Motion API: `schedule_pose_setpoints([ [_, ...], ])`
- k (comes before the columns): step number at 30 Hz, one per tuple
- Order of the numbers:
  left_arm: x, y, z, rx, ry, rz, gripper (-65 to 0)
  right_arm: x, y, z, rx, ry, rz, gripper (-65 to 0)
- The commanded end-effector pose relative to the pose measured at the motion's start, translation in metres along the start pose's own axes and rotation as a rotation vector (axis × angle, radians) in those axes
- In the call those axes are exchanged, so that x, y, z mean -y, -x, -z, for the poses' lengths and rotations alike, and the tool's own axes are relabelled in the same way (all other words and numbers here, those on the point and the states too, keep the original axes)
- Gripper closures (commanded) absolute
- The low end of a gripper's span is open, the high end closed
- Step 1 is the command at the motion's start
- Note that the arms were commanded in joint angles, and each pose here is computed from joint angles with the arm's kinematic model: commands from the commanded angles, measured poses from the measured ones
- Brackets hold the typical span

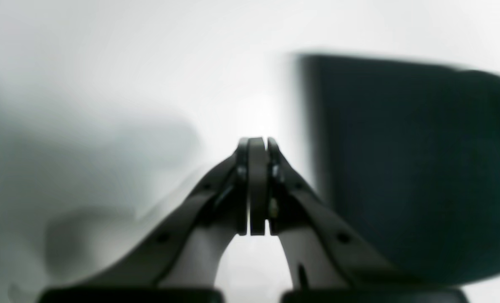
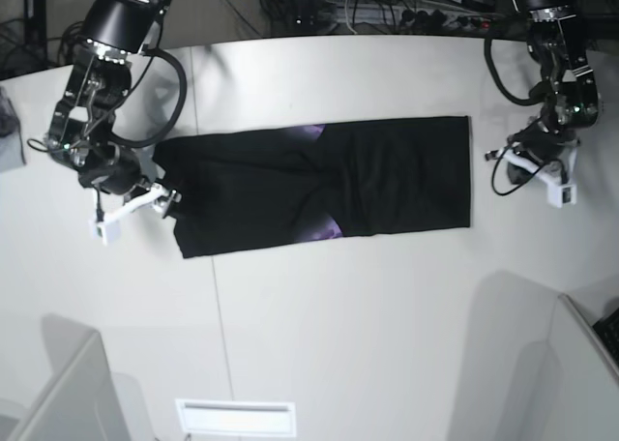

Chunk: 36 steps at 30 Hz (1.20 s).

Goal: Fold the T-shirt properly
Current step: 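Move both grippers to the ends of the shortened black strip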

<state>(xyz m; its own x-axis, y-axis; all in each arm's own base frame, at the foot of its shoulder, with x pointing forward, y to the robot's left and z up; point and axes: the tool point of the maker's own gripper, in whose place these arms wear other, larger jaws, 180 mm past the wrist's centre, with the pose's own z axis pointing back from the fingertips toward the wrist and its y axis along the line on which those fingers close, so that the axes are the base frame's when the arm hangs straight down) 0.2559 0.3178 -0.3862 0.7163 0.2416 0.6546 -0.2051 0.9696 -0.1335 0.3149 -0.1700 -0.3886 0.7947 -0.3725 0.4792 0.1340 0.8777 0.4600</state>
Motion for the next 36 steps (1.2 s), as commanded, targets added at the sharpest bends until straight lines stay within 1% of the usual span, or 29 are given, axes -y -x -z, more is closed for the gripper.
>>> schedule_pose_setpoints([
  [1,-0.01,-0.014,-0.007,0.044,-0.002,0.014,0.0,-0.005,-0.016,0.0,0.036,-0.02,-0.002,-46.7],
  [3,-0.027,-0.014,-0.011,0.048,-0.027,-0.001,0.0,-0.001,-0.019,0.011,0.024,-0.022,0.018,-46.5],
  [5,-0.039,-0.006,-0.013,0.032,-0.049,-0.015,0.0,0.011,-0.02,0.018,0.001,-0.007,0.034,-46.4],
  [7,-0.044,-0.002,-0.013,0.018,-0.07,0.018,0.0,0.017,-0.014,0.026,-0.031,-0.003,0.059,-46.2],
  [10,-0.05,-0.004,-0.012,0.044,-0.108,0.099,0.0,0.018,-0.004,0.029,-0.058,-0.005,0.065,-46.1],
  [11,-0.047,0.002,-0.009,0.048,-0.113,0.114,0.0,0.015,0.005,0.031,-0.076,-0.019,0.045,-46.1],
  [13,-0.042,0.011,-0.003,0.036,-0.122,0.143,0.0,0.0,0.018,0.038,-0.111,-0.055,-0.029,-46.1],
  [15,-0.037,0.021,0.001,0.014,-0.117,0.158,0.0,-0.01,0.029,0.042,-0.144,-0.074,-0.073,-46.1],
  [18,-0.026,0.021,0.007,0.022,-0.098,0.15,0.0,-0.019,0.037,0.046,-0.155,-0.09,-0.091,-45.9],
  [20,-0.018,0.023,0.01,0.022,-0.081,0.147,0.0,-0.018,0.041,0.048,-0.155,-0.088,-0.092,-45.9],
  [23,0.01,0.031,0.02,-0.009,-0.013,0.202,0.0,-0.016,0.042,0.048,-0.154,-0.085,-0.089,-45.0],
  [24,0.018,0.034,0.023,-0.017,0.005,0.212,0.0,-0.015,0.044,0.049,-0.16,-0.083,-0.087,-42.6],
  [26,0.032,0.037,0.027,-0.025,0.036,0.23,0.0,-0.012,0.046,0.051,-0.169,-0.078,-0.08,-34.5],
  [28,0.047,0.036,0.032,-0.021,0.066,0.228,0.0,-0.009,0.046,0.053,-0.161,-0.074,-0.071,-22.4],
  [31,0.06,0.035,0.034,-0.011,0.09,0.222,0.0,-0.005,0.042,0.055,-0.135,-0.067,-0.065,0.0],
  [33,0.064,0.03,0.034,0.001,0.096,0.225,0.0,-0.002,0.038,0.053,-0.123,-0.06,-0.072,0.0],
  [36,0.08,0.031,0.036,0.003,0.126,0.232,0.0,-0.001,0.03,0.049,-0.103,-0.054,-0.089,0.0],
])
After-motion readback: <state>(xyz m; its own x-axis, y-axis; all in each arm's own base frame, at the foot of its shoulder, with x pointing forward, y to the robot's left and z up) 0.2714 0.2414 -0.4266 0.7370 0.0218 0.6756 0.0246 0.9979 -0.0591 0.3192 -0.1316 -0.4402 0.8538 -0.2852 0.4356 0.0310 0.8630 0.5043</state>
